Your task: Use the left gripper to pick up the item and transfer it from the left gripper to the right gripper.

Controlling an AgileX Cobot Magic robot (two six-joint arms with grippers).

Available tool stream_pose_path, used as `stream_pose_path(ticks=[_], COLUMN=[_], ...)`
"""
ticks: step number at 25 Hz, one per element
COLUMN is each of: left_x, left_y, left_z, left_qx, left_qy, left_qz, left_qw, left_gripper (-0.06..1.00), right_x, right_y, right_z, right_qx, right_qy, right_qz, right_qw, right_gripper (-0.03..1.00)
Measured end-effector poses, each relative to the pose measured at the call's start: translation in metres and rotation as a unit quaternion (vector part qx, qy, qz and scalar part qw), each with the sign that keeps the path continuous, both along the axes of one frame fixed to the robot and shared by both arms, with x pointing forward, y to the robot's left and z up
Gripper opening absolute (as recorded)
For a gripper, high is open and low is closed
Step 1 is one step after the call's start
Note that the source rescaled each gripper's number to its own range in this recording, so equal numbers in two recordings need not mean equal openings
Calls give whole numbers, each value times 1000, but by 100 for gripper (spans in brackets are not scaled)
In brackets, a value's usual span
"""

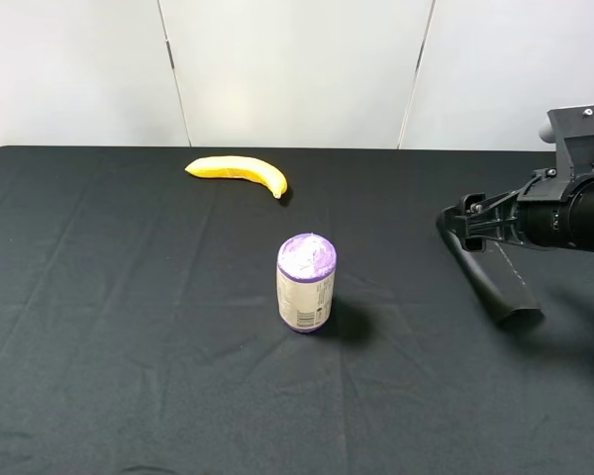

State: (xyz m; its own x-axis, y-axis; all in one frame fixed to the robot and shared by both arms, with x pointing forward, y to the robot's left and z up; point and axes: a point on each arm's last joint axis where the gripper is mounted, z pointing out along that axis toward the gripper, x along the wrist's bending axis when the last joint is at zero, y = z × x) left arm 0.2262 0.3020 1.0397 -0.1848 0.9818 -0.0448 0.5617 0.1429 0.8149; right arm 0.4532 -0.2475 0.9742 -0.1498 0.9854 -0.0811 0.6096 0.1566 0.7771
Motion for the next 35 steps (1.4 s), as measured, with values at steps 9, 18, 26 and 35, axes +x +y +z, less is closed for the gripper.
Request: stream_pose_path(ticks=[9,18,26,35], left_x=[0,0,0,0], left_y=[0,0,0,0], left_z=[0,0,0,0], left_qx=[0,0,0,0], left_qy=[0,0,0,0], left_qz=[0,0,0,0], left_qw=[1000,1000,1000,1000], left_gripper=[98,98,98,98], right_x=[0,5,16,26], right_y=[0,12,15,15], right_z=[0,34,64,92], right_qx=[0,60,53,42], right_qy=[0,-46,-99,-148], right_qz=[0,36,48,54], right_qw=[1000,996,992,987], right_gripper=[100,100,100,100])
